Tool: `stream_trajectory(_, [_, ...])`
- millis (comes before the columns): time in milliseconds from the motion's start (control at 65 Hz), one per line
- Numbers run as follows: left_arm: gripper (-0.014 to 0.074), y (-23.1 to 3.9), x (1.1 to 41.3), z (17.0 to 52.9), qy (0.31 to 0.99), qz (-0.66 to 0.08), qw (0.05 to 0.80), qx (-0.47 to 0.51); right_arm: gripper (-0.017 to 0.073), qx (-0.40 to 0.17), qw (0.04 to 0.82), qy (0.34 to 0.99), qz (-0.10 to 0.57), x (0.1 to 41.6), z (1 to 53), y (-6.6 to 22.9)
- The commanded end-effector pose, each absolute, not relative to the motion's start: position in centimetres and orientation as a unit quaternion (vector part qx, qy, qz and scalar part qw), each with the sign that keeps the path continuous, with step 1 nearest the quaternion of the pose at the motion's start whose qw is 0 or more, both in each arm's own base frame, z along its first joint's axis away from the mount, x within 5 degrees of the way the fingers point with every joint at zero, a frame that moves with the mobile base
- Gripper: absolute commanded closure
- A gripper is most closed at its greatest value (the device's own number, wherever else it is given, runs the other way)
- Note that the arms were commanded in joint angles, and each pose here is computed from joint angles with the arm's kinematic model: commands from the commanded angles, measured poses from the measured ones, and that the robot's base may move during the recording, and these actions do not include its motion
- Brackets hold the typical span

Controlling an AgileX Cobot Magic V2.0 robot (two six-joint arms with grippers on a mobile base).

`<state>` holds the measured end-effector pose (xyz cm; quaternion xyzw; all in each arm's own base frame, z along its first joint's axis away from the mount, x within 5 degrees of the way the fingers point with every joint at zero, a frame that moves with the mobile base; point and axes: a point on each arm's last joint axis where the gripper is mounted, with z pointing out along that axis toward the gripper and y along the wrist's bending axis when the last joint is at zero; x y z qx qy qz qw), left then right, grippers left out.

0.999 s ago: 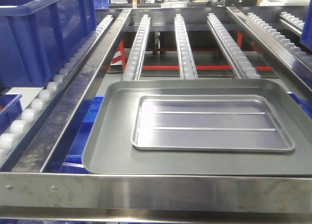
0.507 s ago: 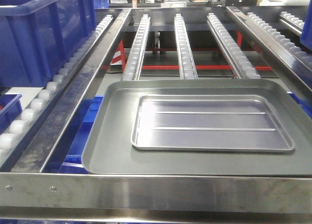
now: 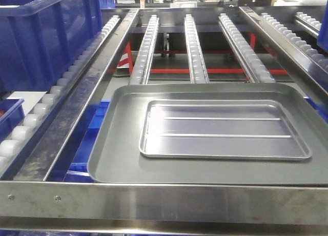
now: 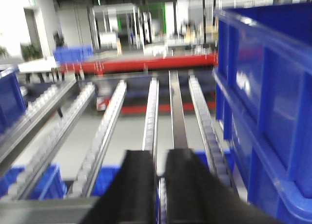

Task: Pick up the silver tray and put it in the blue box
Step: 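Lower both grippers down to opposite short edges of the silver tray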

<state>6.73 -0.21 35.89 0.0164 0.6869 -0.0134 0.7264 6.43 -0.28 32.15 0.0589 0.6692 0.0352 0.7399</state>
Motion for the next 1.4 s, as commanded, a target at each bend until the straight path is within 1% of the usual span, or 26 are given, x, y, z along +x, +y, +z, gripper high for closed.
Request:
stream_trajectory(0, [0.0328,-0.8,8.3,37.6,0.678,-0.037,0.734,0.031,0.0186,0.053,0.744,0.665,0.032,7.8,34.3,-0.3])
stream_trajectory(31, [0.0291,-1.2,9.0,37.6,0.687,-0.049,0.723,0.04,0.0158,0.054,0.732,0.678,0.031,8.4,34.5,-0.3])
stream_trajectory(77, [0.0261,-1.8,10.1,37.6,0.7,-0.071,0.709,0.053,0.0126,0.056,0.712,0.699,0.03,9.4,34.7,-0.3])
stream_trajectory(154, [0.0257,-3.2,11.8,37.4,0.723,-0.111,0.677,0.075,0.0091,0.057,0.673,0.737,0.029,11.0,34.9,-0.3])
stream_trajectory(200, [0.0257,-4.5,13.1,37.1,0.741,-0.138,0.65,0.091,0.0085,0.055,0.646,0.761,0.031,12.0,34.9,-0.2])
stream_trajectory(246, [0.0257,-6.1,14.0,37.0,0.753,-0.17,0.626,0.11,0.0085,0.05,0.616,0.786,0.034,13.1,34.8,0.0])
stream_trajectory(354, [0.0257,-10.5,16.2,36.2,0.779,-0.227,0.563,0.158,0.0085,0.029,0.566,0.823,0.046,15.3,34.3,0.9])
stream_trajectory(431, [0.0257,-14.0,17.5,35.3,0.789,-0.246,0.525,0.201,0.0085,0.01,0.542,0.838,0.056,16.9,33.8,1.8])
stream_trajectory(523, [0.0259,-17.9,18.8,34.4,0.789,-0.261,0.503,0.237,0.0085,-0.008,0.518,0.853,0.066,18.4,32.9,2.8])
stream_trajectory(600, [0.0258,-20.2,19.9,33.4,0.805,-0.266,0.471,0.246,0.0085,-0.016,0.492,0.868,0.069,19.3,32.3,3.4])
stream_trajectory(707, [0.0258,-21.9,21.7,32.5,0.84,-0.256,0.414,0.24,0.0085,-0.02,0.451,0.89,0.065,20.7,31.8,3.9])
stream_trajectory(861, [0.0258,-23.3,24.3,32.9,0.865,-0.235,0.373,0.238,0.0085,-0.02,0.401,0.914,0.055,23.0,31.3,4.3])
stream_trajectory(938, [0.0258,-24.1,25.5,32.8,0.882,-0.223,0.35,0.222,0.0085,-0.02,0.373,0.926,0.049,24.2,30.8,4.5])
stream_trajectory(1107, [0.0258,-25.1,28.1,31.3,0.933,-0.13,0.302,0.148,0.0085,-0.016,0.33,0.943,0.048,27.2,29.6,5.2])
stream_trajectory(1153, [0.0258,-25.5,28.5,30.9,0.939,-0.117,0.295,0.135,0.0085,-0.011,0.324,0.944,0.055,27.7,29.4,5.4])
stream_trajectory(1230, [0.0258,-26.2,29.1,30.0,0.945,-0.123,0.28,0.112,0.0085,0.0,0.31,0.948,0.068,28.7,28.9,5.8])
stream_trajectory(1384, [0.0258,-27.3,29.8,28.8,0.948,-0.14,0.266,0.103,0.0085,0.005,0.289,0.955,0.072,30.0,27.8,6.1])
